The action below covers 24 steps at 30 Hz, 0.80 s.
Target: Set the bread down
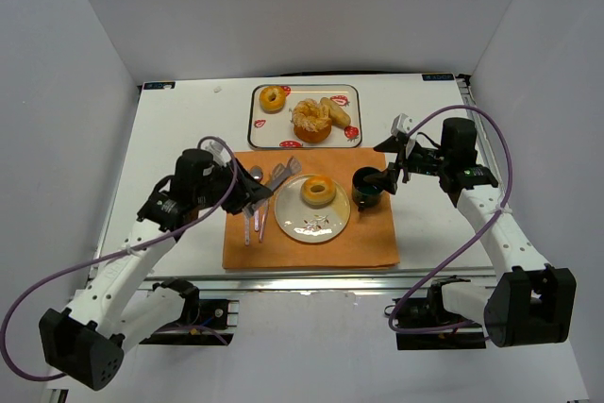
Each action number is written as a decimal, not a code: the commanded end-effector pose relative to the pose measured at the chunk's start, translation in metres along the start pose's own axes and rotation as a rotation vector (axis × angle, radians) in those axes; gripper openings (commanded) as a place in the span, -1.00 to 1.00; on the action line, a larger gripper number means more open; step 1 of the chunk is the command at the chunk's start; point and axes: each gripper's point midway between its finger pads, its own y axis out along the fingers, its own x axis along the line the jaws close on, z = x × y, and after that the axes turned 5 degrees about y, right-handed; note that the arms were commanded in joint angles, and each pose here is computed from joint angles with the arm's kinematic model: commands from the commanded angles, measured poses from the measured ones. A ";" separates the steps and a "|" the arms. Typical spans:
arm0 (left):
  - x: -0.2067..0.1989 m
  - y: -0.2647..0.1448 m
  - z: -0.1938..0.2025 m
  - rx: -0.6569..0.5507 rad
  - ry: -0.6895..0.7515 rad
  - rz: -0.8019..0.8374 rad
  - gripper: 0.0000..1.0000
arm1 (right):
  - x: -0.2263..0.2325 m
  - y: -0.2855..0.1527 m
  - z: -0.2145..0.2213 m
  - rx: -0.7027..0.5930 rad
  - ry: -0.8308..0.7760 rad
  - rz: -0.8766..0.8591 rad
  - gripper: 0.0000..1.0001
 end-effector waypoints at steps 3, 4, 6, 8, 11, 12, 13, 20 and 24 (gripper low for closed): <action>-0.029 -0.005 -0.061 -0.163 -0.004 0.061 -0.04 | 0.003 -0.003 -0.012 -0.034 -0.044 -0.014 0.79; -0.031 0.004 -0.072 -0.180 -0.013 0.080 -0.08 | 0.003 -0.003 -0.012 -0.035 -0.047 -0.015 0.79; -0.026 0.013 -0.099 -0.243 -0.060 0.092 -0.15 | 0.002 -0.002 -0.013 -0.038 -0.051 -0.016 0.79; -0.013 0.028 -0.131 -0.308 -0.118 0.084 -0.15 | 0.003 -0.002 -0.014 -0.040 -0.051 -0.018 0.79; 0.011 0.055 -0.162 -0.345 -0.196 0.038 -0.15 | 0.003 -0.003 -0.015 -0.042 -0.061 -0.017 0.79; 0.016 0.059 -0.176 -0.369 -0.215 0.042 -0.14 | 0.004 -0.003 -0.015 -0.042 -0.064 -0.015 0.79; 0.020 0.066 -0.185 -0.377 -0.229 0.038 -0.12 | 0.004 -0.004 -0.016 -0.043 -0.073 -0.015 0.79; 0.026 0.112 -0.237 -0.401 -0.333 0.169 -0.08 | 0.004 -0.004 -0.011 -0.036 -0.081 -0.004 0.79; 0.037 0.131 -0.245 -0.386 -0.373 0.194 -0.04 | 0.003 -0.005 -0.008 -0.029 -0.084 0.005 0.79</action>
